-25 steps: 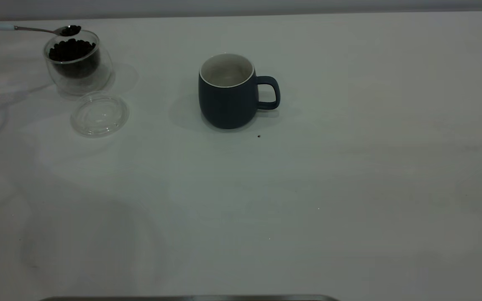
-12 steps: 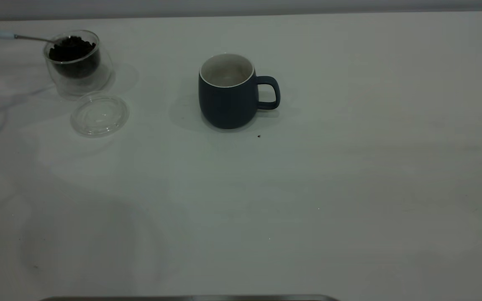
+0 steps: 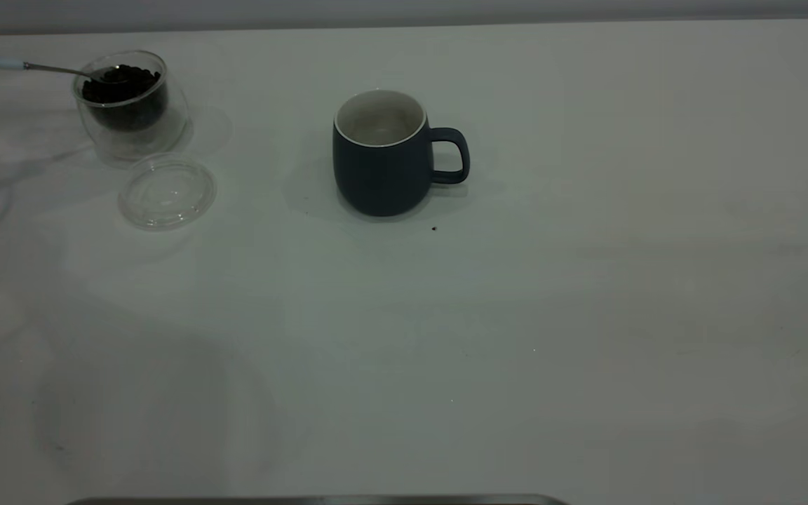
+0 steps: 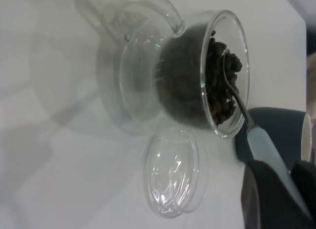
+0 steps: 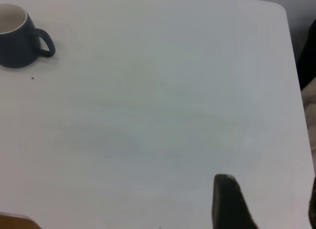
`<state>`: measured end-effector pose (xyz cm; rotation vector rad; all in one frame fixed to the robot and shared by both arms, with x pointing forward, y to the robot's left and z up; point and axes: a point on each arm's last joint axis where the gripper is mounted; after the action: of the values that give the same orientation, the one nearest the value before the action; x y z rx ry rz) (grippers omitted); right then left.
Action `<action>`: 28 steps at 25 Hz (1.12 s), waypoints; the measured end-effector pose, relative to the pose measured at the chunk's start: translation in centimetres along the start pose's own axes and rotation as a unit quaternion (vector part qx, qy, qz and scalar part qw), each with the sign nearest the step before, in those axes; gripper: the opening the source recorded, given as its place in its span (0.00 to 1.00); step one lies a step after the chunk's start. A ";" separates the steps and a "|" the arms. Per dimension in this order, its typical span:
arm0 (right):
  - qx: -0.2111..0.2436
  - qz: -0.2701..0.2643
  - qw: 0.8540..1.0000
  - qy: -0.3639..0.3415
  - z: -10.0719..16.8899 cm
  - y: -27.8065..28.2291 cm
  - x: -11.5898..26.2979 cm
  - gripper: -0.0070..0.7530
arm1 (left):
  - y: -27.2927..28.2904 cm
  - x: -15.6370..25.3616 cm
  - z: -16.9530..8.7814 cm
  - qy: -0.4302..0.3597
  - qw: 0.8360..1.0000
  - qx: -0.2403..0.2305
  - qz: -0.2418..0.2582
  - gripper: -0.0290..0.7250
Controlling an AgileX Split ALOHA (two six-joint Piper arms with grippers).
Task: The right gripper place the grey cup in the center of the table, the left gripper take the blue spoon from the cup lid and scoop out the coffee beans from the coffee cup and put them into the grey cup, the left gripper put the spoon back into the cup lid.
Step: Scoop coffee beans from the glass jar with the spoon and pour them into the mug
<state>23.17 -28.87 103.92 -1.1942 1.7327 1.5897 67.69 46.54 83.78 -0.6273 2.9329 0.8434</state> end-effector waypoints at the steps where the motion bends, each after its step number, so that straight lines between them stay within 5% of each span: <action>1: 0.000 0.000 1.000 0.000 0.0 0.0 0.0 0.48 | 0.0 0.0 0.0 0.001 1.000 0.001 -0.001 0.22; 9: 0.000 0.000 1.000 0.000 0.0 0.0 0.0 0.48 | -0.6 -0.2 -0.6 0.023 1.000 0.013 -0.005 0.22; 28: 0.000 0.000 1.000 0.000 0.0 0.0 0.0 0.48 | -10.6 1.8 -6.8 -0.039 0.993 0.029 0.103 0.22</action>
<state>23.17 -28.87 103.92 -1.1933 1.7321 1.5900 70.72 34.22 84.02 -0.2830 2.9741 0.7750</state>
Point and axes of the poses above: a point on each arm's last joint axis where the gripper is mounted, y pointing back along that axis away from the gripper, z along the wrist's bending axis when the last joint is at zero, x = y × z, and after that the axes turned 8 degrees about y, right-handed
